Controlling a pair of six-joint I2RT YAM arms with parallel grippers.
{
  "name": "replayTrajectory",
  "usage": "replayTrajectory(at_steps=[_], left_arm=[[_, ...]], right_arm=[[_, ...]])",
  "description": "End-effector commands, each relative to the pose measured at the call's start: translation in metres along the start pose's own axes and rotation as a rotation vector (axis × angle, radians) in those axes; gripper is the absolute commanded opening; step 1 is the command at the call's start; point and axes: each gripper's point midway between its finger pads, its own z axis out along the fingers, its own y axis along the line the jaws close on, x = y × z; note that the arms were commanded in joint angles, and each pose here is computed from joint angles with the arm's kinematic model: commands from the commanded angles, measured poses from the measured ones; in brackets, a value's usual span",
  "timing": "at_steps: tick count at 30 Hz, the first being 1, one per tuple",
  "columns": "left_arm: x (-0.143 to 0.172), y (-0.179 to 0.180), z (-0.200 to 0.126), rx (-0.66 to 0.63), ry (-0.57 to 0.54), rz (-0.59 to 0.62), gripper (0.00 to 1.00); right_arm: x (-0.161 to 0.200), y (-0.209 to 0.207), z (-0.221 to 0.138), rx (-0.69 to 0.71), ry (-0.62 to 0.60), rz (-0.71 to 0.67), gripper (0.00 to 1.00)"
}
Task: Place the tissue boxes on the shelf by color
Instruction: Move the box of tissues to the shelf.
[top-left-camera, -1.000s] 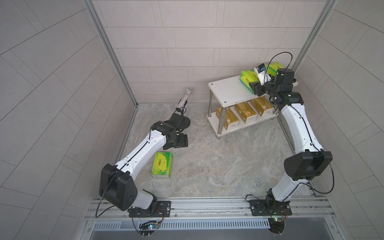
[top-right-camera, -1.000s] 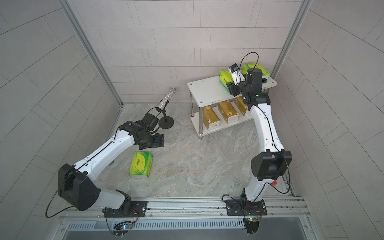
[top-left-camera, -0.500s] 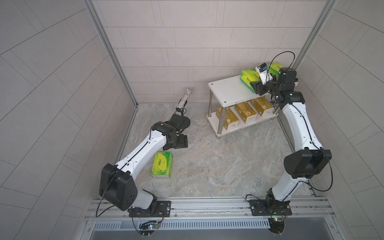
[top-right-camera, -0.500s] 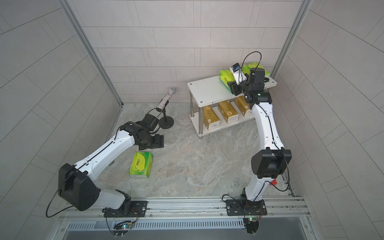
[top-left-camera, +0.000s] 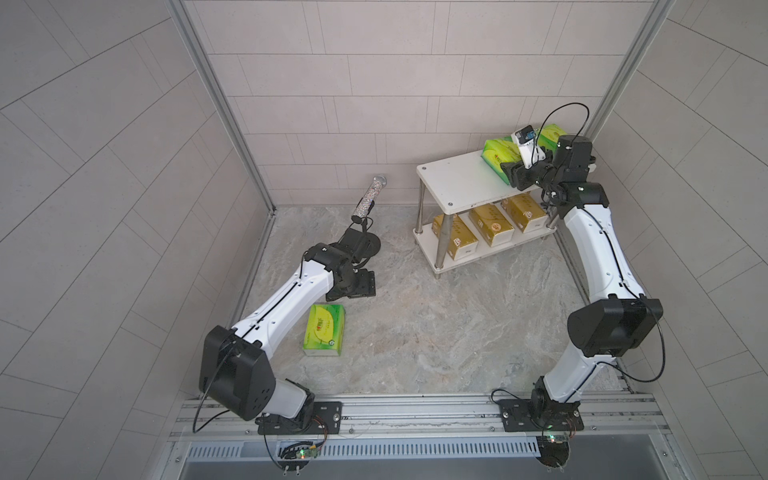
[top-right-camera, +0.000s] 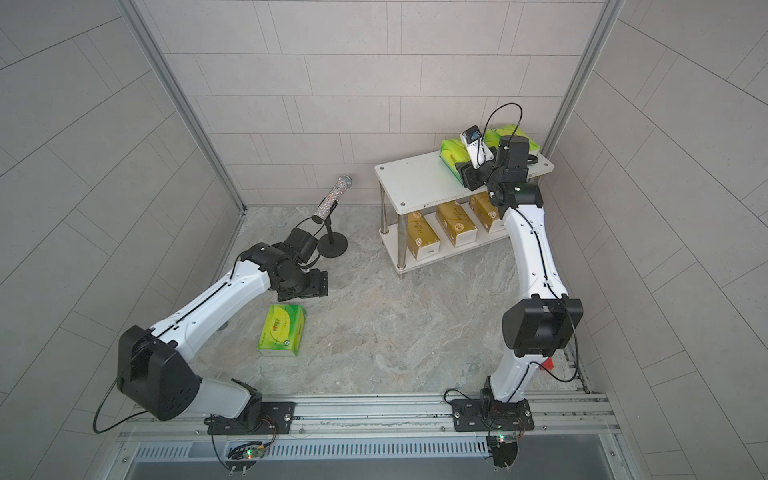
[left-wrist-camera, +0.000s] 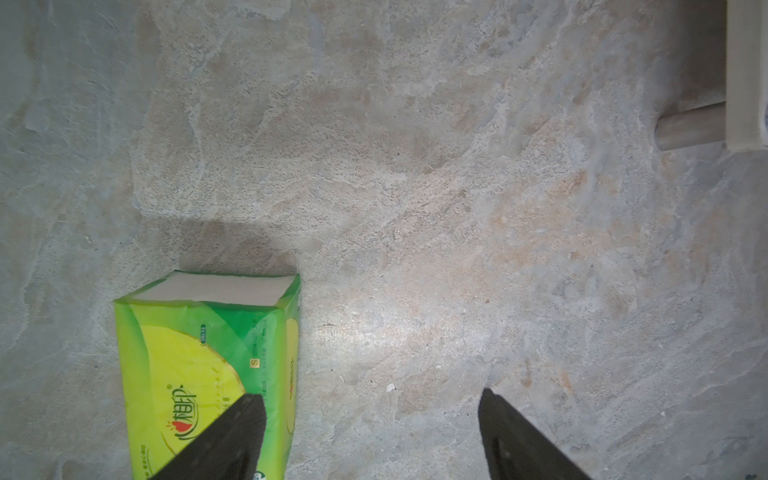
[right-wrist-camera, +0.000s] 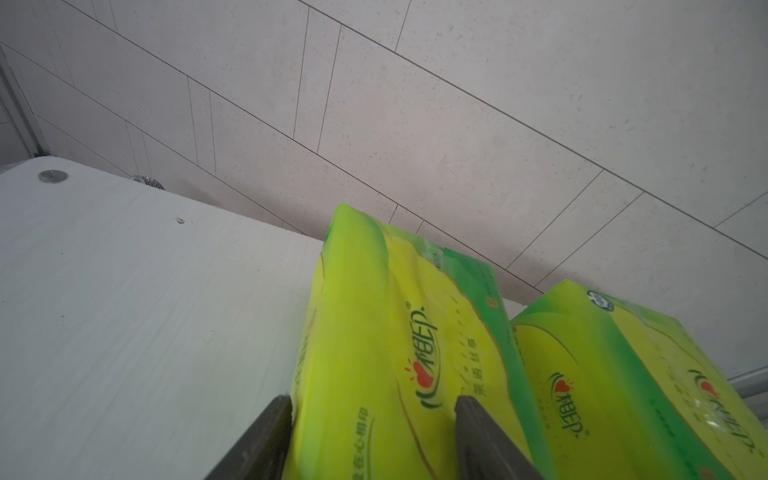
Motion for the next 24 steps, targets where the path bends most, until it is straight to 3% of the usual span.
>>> replayTrajectory(at_steps=[1,24], left_arm=[[0.002,0.001,-0.001,-0.015,0.011,0.015,0.88],[0.001,0.0,-0.004,-0.017,0.008,0.012,0.88]], right_arm=[[0.048,0.005,0.015,0.003,0.146,0.101,0.66],[0.043,0.023,0.017,-0.064,0.104,0.075,0.67]])
